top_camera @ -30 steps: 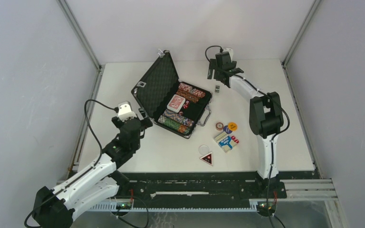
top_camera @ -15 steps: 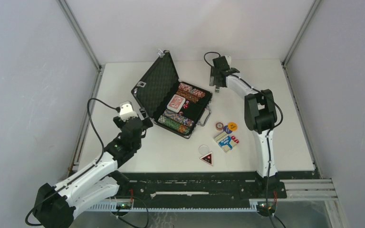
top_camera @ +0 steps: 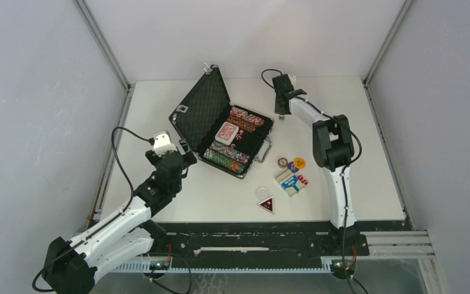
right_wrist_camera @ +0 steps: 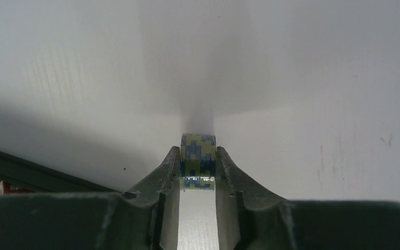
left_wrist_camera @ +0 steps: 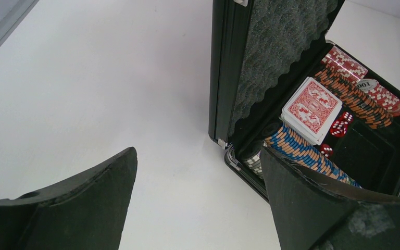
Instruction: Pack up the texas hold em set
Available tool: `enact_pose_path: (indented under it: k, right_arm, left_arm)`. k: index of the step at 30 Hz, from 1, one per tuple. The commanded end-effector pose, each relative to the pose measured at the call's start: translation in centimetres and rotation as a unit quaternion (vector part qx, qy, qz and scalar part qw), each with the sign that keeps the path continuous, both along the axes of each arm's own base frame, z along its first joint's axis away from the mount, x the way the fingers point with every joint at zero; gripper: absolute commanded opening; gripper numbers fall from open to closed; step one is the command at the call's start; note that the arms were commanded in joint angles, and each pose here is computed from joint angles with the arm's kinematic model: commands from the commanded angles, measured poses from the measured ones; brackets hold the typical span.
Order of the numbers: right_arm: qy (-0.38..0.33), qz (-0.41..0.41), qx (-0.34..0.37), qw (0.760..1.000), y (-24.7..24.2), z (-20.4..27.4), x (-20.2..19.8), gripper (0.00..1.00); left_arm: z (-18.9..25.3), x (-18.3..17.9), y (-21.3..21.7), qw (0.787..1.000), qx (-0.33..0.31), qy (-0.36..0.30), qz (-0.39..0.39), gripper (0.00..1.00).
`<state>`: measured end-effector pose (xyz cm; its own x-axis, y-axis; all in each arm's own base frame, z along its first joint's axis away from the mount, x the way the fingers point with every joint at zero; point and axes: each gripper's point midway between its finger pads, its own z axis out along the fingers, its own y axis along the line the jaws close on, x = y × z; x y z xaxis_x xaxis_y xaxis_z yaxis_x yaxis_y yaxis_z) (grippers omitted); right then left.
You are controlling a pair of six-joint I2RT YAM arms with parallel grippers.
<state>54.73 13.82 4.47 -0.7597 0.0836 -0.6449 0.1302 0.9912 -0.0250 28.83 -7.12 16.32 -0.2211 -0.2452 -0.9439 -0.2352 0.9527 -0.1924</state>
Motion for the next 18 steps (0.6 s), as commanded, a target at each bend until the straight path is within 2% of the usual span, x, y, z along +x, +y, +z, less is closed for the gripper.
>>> enact_pose_path:
  k: [1,4,7,11,18]
  right_arm:
    - [-0.019,-0.004,0.004,1.000,0.3,1.7,0.8,0.22]
    - [-0.020,-0.007,0.006,1.000,0.0,1.9,0.5,0.09]
    - [-0.021,-0.008,0.011,1.000,-0.2,2.4,-0.1,0.02]
    - [-0.015,-0.011,0.045,0.999,-0.4,3.0,-1.4,0.01]
    - [-0.001,0.007,0.177,0.984,-0.1,3.2,-5.5,0.00]
  left_arm:
    - [0.9,0.2,-0.2,1.000,-0.016,-0.017,0.002,0.92]
    - [0.9,0.2,-0.3,1.000,-0.017,-0.016,0.001,0.92]
    - [0.8,0.2,-0.5,1.000,-0.020,-0.014,-0.003,0.92]
    - [0.9,0.1,-0.8,1.000,-0.024,-0.013,-0.011,0.92]
    - [1.0,0.1,-1.7,0.999,-0.041,-0.014,-0.031,0.92]
